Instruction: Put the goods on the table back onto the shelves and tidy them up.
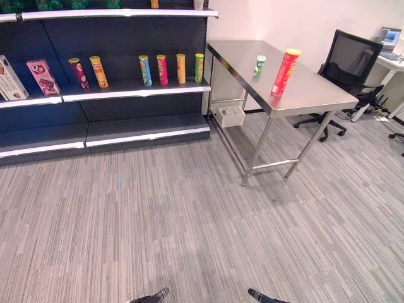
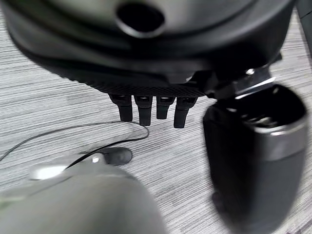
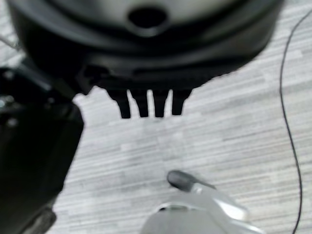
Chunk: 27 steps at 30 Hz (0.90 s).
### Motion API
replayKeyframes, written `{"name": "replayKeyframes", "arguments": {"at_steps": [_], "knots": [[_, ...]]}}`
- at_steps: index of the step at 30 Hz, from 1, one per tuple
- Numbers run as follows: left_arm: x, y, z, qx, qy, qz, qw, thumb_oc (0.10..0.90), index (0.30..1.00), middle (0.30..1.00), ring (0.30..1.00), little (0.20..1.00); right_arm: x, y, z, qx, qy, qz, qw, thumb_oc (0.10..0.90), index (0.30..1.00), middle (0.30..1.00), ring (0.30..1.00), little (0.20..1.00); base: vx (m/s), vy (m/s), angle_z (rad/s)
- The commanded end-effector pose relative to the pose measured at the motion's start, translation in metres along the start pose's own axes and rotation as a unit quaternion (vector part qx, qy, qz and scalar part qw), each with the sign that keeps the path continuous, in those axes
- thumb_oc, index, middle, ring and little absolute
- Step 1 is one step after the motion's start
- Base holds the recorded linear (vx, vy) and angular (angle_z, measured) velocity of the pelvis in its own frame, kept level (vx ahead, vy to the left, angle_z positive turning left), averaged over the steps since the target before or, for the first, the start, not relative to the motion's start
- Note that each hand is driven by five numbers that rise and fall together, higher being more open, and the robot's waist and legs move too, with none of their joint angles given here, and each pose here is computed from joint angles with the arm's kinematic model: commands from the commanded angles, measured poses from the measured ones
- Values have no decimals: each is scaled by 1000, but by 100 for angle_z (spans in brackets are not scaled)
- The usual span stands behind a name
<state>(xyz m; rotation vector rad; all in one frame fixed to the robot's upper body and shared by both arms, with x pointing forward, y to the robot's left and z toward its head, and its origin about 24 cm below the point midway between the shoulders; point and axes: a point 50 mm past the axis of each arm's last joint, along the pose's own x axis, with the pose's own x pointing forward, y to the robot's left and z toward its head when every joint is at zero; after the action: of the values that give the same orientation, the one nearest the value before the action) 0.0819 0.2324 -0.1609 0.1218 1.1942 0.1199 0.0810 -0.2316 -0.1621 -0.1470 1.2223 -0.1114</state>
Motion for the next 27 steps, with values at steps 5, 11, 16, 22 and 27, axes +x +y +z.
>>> {"name": "replayKeyframes", "arguments": {"at_steps": [5, 11, 16, 22, 27], "knots": [[3, 7, 43, -13, -76, 7, 997, 800, 900, 900, 900, 900, 1, -22, 25, 15, -43, -31, 998, 800, 900, 900, 900, 900, -2, -16, -1], [3, 6, 46, 2, -81, 4, 997, 800, 900, 900, 900, 900, 0, -26, 22, 12, -40, -36, 998, 800, 900, 900, 900, 900, 1, -31, -4], [4, 5, 52, 4, -88, 6, 996, 800, 900, 900, 900, 900, 0, -26, 20, 14, -38, -35, 999, 800, 900, 900, 900, 900, 11, -41, -4], [3, 4, 68, -9, -113, 7, 994, 800, 900, 900, 900, 900, 0, -28, 24, 13, -43, -39, 998, 800, 900, 900, 900, 900, -2, -82, -3], [2, 2, 85, -13, -144, 2, 990, 800, 900, 900, 900, 900, -1, -34, 34, 17, -62, -46, 997, 800, 900, 900, 900, 900, -55, -151, 10]]}}
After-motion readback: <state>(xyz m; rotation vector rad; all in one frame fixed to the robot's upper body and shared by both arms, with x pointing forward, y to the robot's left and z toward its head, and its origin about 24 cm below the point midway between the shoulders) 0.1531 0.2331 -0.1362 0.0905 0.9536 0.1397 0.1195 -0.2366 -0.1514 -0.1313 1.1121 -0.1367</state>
